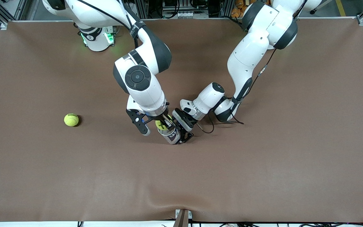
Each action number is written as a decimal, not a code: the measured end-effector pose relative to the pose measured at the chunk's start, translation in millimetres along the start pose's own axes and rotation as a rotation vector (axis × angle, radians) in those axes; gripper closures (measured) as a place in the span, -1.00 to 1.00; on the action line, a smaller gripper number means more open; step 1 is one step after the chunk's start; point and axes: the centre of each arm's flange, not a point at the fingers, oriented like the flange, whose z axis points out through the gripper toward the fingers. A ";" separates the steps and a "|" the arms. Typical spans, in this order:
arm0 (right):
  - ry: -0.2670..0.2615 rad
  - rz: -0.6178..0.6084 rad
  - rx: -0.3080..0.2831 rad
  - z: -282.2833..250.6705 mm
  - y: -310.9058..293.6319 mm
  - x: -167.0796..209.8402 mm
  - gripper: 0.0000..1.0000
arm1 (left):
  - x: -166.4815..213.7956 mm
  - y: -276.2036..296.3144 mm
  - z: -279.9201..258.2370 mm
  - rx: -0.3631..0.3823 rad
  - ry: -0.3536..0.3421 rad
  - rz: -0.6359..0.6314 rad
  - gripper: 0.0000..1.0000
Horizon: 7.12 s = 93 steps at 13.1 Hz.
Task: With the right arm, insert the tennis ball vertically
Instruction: 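Carry the ball over the tube opening and release it inside, then move the right gripper to the second tennis ball and grasp it, then carry the second ball over the tube opening and drop it in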
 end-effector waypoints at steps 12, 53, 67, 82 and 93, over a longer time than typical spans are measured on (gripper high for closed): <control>0.011 0.037 -0.006 2.2 -0.8 9.7 -1.00 | -0.6 -0.5 0.0 0.000 0.000 -0.001 -0.62; -0.011 -0.714 -0.159 109.5 359.9 365.4 -1.00 | -4.0 -1.8 0.2 0.001 -0.003 -0.004 -0.70; -0.037 -0.832 -0.184 163.6 366.5 368.9 -0.35 | -4.0 -1.8 0.2 0.001 -0.003 -0.004 -0.69; -0.112 -0.551 -0.226 -88.9 160.5 247.4 -0.35 | -4.1 -1.9 0.1 0.001 -0.003 -0.004 -0.68; 0.029 -0.248 -0.067 -46.4 29.1 20.3 -0.35 | -4.1 -2.0 0.0 0.001 -0.003 -0.005 -0.68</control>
